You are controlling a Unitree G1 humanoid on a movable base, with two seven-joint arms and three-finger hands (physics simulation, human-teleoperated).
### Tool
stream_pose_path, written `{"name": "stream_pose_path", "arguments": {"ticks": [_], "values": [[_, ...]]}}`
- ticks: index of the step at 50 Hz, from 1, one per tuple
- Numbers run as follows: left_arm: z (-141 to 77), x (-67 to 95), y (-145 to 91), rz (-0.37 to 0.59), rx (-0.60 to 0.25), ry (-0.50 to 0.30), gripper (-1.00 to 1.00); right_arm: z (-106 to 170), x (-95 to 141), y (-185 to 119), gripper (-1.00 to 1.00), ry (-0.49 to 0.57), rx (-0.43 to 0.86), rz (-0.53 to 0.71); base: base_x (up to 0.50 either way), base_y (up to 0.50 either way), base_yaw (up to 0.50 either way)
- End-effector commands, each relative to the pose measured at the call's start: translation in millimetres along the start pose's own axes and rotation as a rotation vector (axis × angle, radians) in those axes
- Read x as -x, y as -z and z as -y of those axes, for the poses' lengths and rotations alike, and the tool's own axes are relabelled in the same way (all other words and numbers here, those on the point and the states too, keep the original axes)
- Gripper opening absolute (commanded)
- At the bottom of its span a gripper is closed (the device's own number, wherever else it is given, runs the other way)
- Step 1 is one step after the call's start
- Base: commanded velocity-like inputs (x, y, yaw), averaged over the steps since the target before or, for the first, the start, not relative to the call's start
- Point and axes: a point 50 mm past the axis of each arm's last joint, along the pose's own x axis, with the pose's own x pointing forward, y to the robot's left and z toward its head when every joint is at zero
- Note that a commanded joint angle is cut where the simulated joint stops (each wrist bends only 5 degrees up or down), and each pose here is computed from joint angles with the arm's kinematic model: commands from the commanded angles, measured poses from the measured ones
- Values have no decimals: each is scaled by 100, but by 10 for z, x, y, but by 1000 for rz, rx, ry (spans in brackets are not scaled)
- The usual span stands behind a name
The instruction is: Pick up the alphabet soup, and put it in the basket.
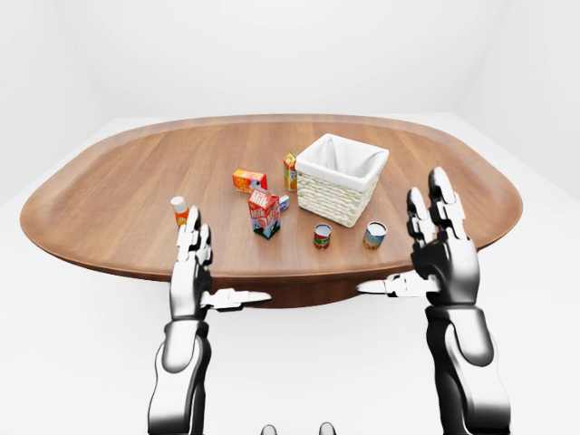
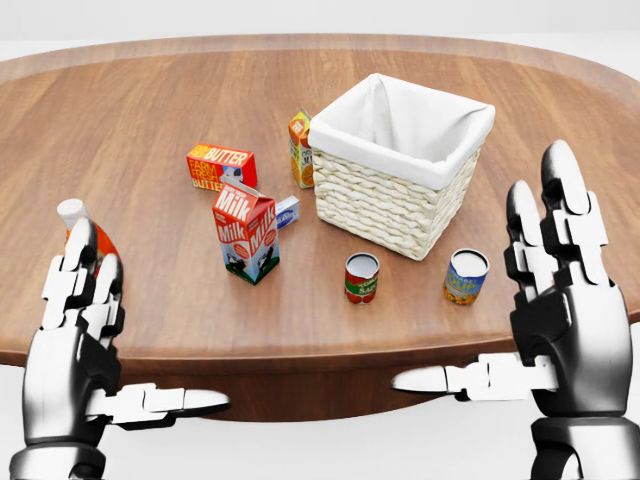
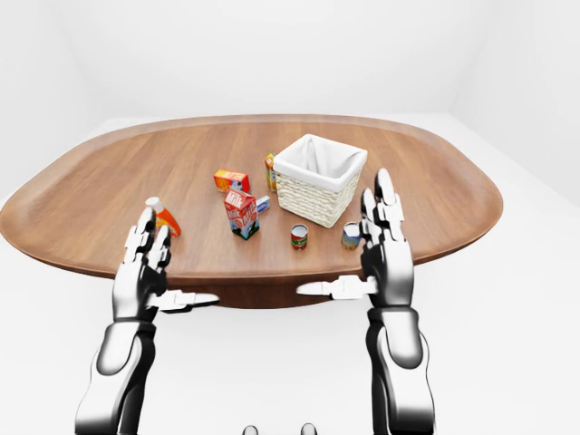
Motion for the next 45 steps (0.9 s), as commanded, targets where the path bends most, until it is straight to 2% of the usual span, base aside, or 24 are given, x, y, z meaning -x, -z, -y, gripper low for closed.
{"name": "stream_pose_path", "arguments": {"ticks": [1, 10, 11, 12, 27, 45], "values": [[-76, 147, -501, 202, -2, -46, 100, 19, 34, -379, 100, 3, 11, 162, 0, 0, 0], [-119, 189, -646, 266, 8, -60, 100, 24, 37, -469, 100, 5, 27, 202, 0, 0, 0], [-125, 240, -762, 316, 8, -65, 100, 39, 41, -520, 100, 10, 32, 226, 0, 0, 0], [-129, 248, -782, 325, 9, -66, 100, 42, 47, -549, 100, 11, 32, 239, 0, 0, 0], [-118, 251, -759, 314, 3, -58, 100, 48, 60, -601, 100, 11, 36, 262, 0, -1, 0], [-115, 247, -745, 307, -1, -55, 100, 45, 55, -554, 100, 4, 41, 239, 0, -31, 0]]}}
